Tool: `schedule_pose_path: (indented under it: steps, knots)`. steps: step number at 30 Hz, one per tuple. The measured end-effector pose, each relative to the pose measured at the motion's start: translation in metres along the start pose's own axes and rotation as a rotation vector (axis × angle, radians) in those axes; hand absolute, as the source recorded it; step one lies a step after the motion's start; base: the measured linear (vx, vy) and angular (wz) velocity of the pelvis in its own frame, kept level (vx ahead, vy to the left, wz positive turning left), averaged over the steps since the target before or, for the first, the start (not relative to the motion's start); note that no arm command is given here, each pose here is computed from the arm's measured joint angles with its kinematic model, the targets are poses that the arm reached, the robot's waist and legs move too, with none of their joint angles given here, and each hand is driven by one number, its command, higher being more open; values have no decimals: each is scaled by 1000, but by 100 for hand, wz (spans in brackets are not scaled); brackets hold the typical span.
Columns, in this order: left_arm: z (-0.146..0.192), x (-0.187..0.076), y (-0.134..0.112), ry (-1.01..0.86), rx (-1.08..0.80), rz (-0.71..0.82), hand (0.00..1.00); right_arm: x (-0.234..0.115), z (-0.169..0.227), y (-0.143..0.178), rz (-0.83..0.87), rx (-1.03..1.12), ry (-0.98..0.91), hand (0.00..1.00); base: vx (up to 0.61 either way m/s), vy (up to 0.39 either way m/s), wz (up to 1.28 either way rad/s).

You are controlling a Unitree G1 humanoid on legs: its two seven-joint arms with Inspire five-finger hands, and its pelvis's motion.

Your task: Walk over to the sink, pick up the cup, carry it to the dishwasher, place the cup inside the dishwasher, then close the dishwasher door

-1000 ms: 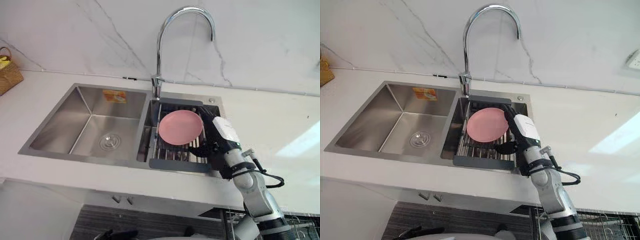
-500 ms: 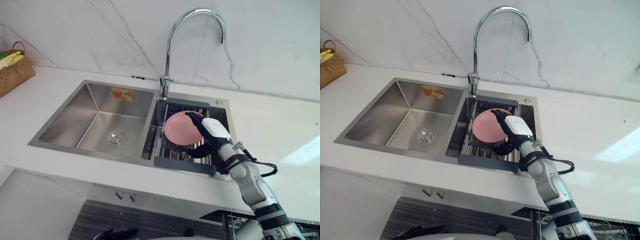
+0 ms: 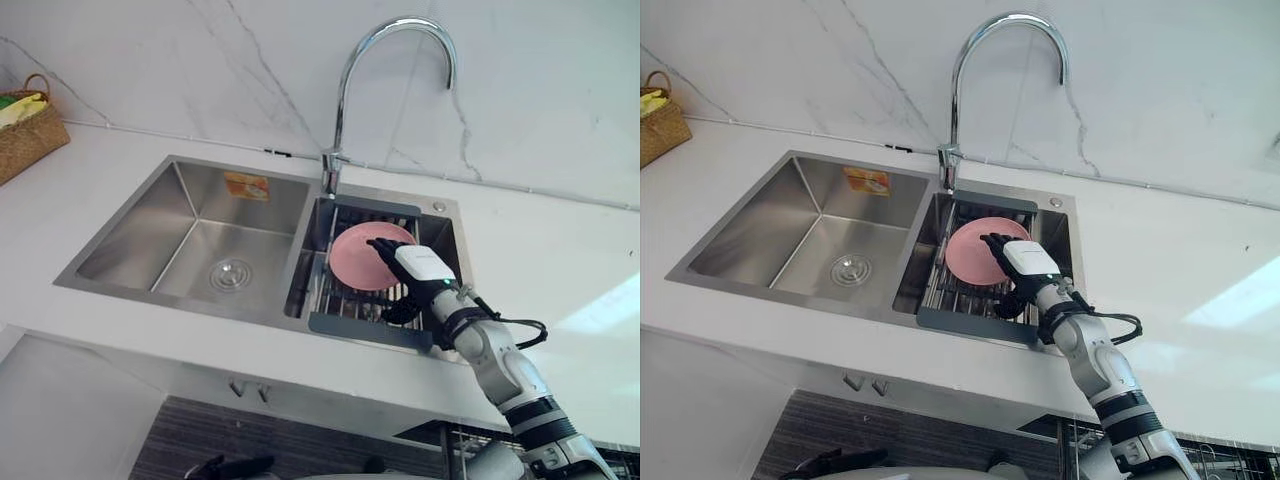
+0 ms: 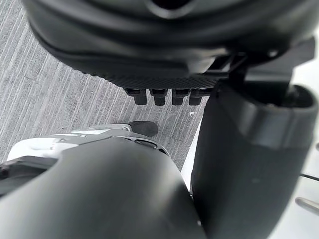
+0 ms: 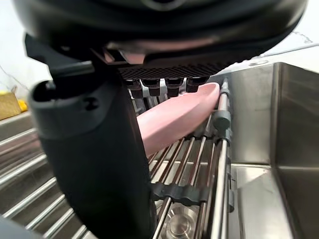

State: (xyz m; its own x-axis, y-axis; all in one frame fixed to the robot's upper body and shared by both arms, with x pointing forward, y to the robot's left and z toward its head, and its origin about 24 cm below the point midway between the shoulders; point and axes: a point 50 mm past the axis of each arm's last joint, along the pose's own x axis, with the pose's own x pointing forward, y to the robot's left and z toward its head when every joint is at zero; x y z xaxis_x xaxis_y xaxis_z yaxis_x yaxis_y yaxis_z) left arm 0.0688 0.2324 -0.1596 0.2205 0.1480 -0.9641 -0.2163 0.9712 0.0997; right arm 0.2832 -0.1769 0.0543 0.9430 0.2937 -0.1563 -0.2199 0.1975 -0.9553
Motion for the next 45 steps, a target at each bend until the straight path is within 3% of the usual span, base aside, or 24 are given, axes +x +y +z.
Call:
schedule_pose_path:
  steps: [29,30,45]
  knots:
    - [6,-1,-1,-16,31,-13,100,8,0,20,-205,-216,-33,100,-3,4,4]
    - [6,-1,-1,-17,31,-13,100,8,0,21,-205,-218,-30,0,0,0,0]
    - [9,-1,0,-21,38,-21,100,11,0,25,-207,-241,-3,0,0,0,0]
